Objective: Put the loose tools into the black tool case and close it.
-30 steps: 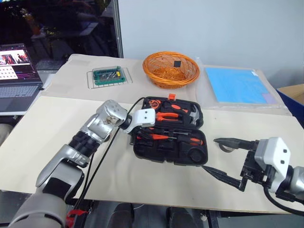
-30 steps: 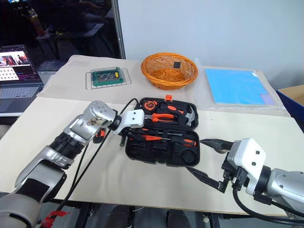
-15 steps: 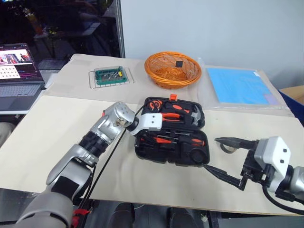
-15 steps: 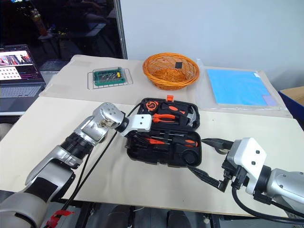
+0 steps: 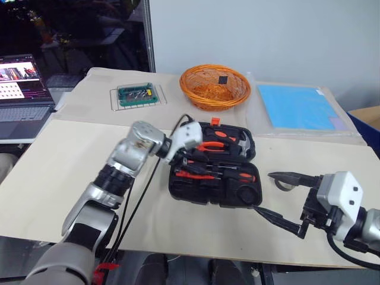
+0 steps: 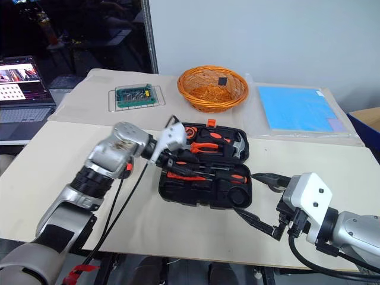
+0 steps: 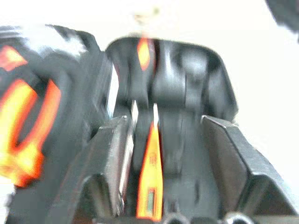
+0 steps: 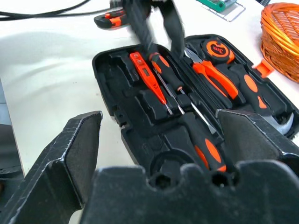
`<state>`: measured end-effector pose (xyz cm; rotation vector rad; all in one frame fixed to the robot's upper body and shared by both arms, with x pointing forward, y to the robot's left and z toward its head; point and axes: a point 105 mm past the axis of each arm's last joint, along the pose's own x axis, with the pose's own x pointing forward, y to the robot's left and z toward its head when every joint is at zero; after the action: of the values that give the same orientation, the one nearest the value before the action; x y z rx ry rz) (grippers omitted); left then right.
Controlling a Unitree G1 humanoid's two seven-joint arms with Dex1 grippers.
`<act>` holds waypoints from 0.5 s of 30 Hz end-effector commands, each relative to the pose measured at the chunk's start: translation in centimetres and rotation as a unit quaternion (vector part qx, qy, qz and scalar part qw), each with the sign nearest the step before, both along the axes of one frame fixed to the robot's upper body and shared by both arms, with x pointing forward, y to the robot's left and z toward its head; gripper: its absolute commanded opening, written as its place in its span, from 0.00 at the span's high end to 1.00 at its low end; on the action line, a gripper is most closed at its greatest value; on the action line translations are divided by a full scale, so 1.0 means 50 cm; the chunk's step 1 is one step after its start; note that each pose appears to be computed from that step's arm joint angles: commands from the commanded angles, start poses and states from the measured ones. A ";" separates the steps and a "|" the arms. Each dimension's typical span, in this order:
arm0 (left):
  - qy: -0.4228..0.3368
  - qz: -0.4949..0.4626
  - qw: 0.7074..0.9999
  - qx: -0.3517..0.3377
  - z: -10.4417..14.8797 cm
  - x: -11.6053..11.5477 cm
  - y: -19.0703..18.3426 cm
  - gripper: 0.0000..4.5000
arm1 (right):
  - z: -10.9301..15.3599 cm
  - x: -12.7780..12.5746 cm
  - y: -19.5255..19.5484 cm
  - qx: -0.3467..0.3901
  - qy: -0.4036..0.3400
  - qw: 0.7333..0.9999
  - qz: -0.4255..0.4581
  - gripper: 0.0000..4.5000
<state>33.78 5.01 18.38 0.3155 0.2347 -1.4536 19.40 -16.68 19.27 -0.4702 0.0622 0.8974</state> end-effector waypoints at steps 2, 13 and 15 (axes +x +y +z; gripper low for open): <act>0.020 0.043 0.996 -0.075 -0.045 -0.010 0.004 0.85 | 0.009 0.000 0.007 0.011 -0.013 1.000 0.004 0.00; 0.015 0.120 0.989 0.087 -0.248 -0.011 0.041 0.99 | 0.012 -0.005 0.007 0.002 -0.006 1.000 0.008 0.00; 0.055 0.128 0.988 0.072 -0.246 -0.016 0.039 0.99 | 0.011 -0.006 0.008 0.003 -0.005 1.000 0.009 0.00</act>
<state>33.48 5.48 9.10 0.3583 0.2830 -1.2461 19.43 -16.51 19.21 -0.4466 0.0634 0.9055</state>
